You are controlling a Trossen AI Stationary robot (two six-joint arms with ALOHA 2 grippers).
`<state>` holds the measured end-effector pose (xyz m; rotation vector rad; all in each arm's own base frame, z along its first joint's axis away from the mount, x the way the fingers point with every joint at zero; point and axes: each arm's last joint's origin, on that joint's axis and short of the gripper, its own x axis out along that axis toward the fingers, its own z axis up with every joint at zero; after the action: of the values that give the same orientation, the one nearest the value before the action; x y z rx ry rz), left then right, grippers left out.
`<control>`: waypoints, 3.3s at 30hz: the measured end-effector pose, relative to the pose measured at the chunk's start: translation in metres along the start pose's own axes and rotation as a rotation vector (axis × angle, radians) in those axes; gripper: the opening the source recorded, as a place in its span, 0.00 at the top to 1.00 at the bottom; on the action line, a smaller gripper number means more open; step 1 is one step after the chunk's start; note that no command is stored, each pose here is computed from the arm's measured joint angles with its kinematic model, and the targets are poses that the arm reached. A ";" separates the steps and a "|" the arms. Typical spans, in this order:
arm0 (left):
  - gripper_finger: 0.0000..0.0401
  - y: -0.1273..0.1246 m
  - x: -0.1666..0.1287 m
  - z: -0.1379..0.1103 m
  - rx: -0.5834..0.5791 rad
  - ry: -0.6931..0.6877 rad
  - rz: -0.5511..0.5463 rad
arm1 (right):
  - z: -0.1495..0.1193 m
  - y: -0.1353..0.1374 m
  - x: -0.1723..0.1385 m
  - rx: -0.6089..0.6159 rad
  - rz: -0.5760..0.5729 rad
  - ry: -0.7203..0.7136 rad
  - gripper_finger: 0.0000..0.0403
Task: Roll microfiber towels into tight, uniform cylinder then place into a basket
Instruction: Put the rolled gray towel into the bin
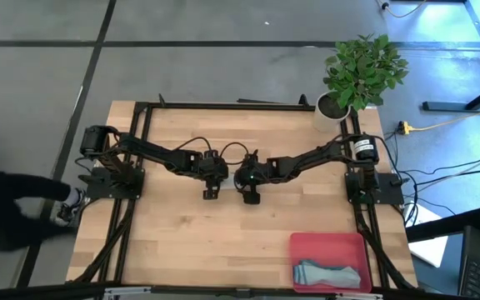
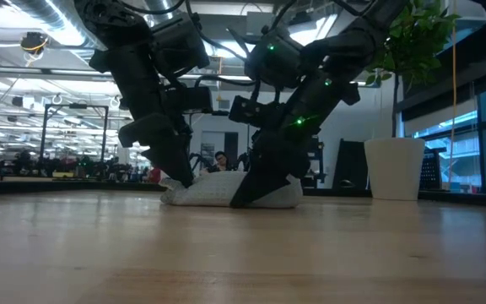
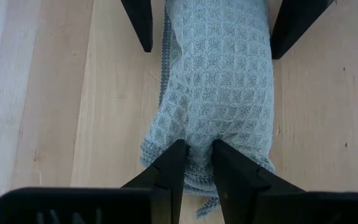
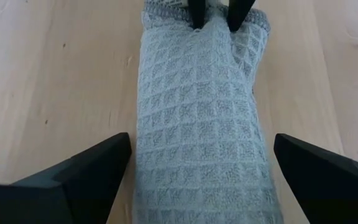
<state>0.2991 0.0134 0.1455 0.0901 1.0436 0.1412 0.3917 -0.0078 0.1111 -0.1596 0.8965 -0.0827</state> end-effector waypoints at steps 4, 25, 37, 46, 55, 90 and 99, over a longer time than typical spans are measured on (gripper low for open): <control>0.81 0.000 0.000 0.000 0.000 0.000 0.000 | -0.001 -0.005 0.001 0.052 -0.017 0.002 0.01; 0.81 0.000 0.000 0.000 0.000 0.001 0.000 | -0.007 -0.011 0.004 0.205 0.057 0.050 0.38; 0.81 0.000 0.000 0.000 0.000 -0.001 0.000 | -0.007 -0.011 0.003 0.206 0.069 0.050 0.82; 0.81 0.000 0.000 0.001 0.000 -0.003 0.000 | -0.007 -0.011 0.003 0.208 0.073 0.047 0.81; 0.82 0.000 0.000 0.002 -0.034 -0.018 -0.004 | -0.007 -0.010 0.003 0.208 0.076 0.046 0.85; 0.66 0.012 -0.105 -0.003 -0.208 -0.095 0.020 | 0.012 -0.027 -0.042 0.177 0.030 0.030 0.86; 0.66 0.000 -0.131 -0.006 -0.165 -0.179 0.017 | 0.020 -0.030 -0.129 0.183 -0.025 0.070 0.86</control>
<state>0.2286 -0.0072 0.2547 -0.0373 0.8490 0.2302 0.3273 -0.0175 0.2282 0.0025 0.9522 -0.1938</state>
